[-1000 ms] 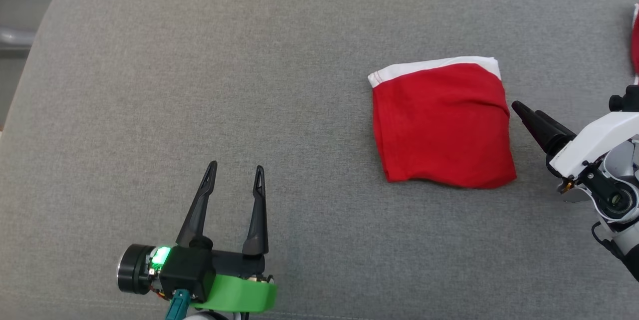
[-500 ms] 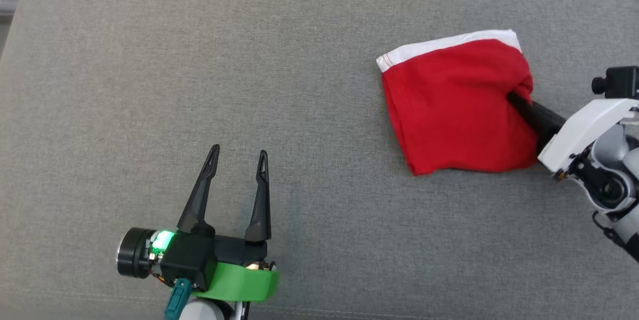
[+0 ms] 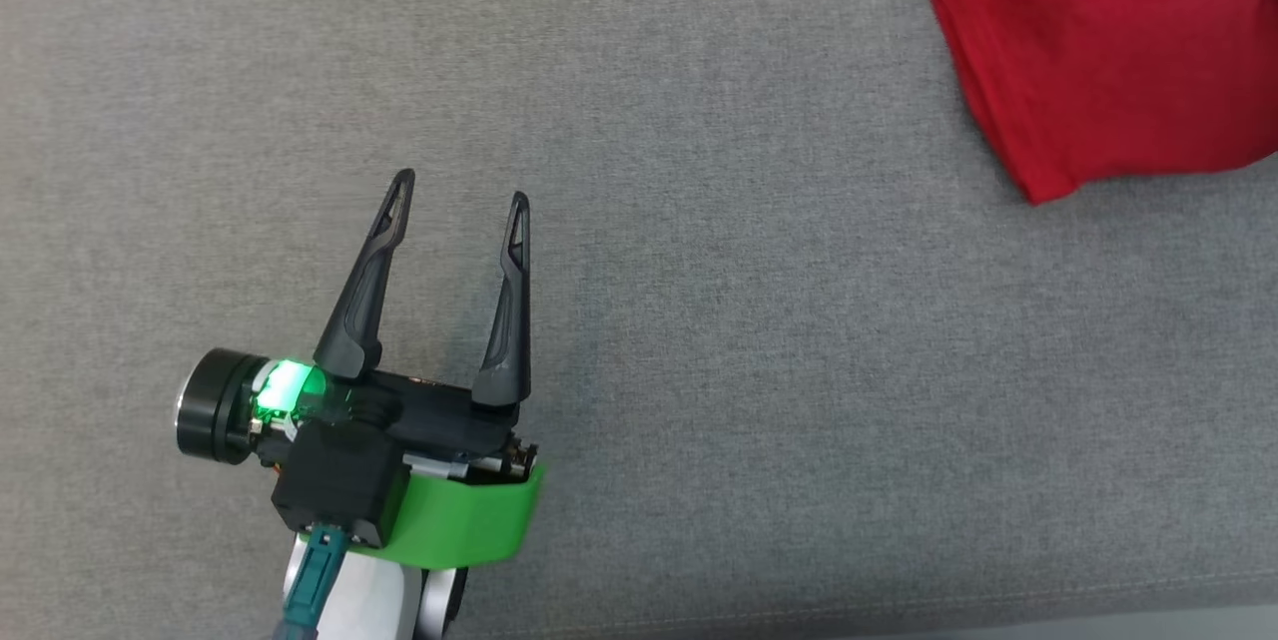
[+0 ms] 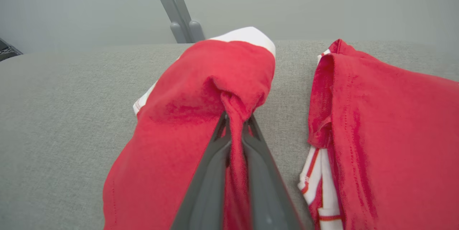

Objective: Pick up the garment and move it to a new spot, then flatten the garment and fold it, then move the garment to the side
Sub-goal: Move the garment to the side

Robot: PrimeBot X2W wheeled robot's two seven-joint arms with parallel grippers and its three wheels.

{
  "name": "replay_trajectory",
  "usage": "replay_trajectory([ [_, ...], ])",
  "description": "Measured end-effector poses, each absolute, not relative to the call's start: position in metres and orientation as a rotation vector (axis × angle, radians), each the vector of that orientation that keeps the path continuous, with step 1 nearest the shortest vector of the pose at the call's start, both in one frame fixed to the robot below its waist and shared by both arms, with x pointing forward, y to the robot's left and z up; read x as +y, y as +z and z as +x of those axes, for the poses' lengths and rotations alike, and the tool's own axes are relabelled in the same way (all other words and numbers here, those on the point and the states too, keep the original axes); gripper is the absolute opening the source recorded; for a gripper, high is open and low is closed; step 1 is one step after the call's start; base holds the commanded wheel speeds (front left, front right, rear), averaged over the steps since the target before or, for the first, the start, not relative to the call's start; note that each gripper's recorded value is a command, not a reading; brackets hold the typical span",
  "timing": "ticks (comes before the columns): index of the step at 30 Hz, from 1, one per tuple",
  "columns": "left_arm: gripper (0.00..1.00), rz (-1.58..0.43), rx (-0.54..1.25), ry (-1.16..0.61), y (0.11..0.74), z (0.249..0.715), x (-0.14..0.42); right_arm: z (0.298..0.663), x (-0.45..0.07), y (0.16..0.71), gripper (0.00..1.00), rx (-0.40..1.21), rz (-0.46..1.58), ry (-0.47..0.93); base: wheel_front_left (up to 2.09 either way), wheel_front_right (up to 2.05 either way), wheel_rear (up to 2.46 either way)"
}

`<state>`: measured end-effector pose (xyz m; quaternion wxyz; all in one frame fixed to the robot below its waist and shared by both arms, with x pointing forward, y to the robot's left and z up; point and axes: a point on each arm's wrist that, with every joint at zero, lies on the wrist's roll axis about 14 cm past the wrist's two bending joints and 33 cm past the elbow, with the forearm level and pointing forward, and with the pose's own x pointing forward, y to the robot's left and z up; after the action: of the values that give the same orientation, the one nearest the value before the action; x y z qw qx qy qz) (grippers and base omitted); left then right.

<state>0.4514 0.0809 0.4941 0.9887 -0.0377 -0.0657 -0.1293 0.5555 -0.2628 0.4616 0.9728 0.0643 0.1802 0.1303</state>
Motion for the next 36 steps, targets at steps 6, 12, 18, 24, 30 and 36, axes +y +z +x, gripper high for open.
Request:
replay_trajectory([
  [6,1.00,-0.074,-0.152,-0.333,0.486,0.468,0.064,0.563,-0.322,0.475,0.00,0.321,0.041,0.150,0.00,0.00,0.00],
  [12,1.00,-0.080,-0.120,-0.382,0.462,0.478,0.052,0.569,-0.378,0.481,0.00,0.294,-0.037,0.031,0.00,0.00,0.00],
  [18,1.00,-0.082,-0.073,-0.396,0.437,0.482,0.049,0.569,-0.413,0.473,0.00,0.303,-0.086,-0.055,0.00,0.00,0.00],
  [24,1.00,-0.082,-0.067,-0.404,0.434,0.483,0.046,0.561,-0.439,0.460,1.00,0.322,-0.191,-0.122,0.00,0.00,0.00],
  [30,1.00,-0.081,-0.079,-0.370,0.449,0.478,0.050,0.566,-0.406,0.462,1.00,0.252,-0.243,-0.055,0.00,0.00,0.00],
  [36,1.00,-0.100,-0.032,-0.274,0.454,0.459,0.071,0.549,-0.327,0.464,1.00,0.142,-0.163,0.072,0.00,0.00,0.00],
])
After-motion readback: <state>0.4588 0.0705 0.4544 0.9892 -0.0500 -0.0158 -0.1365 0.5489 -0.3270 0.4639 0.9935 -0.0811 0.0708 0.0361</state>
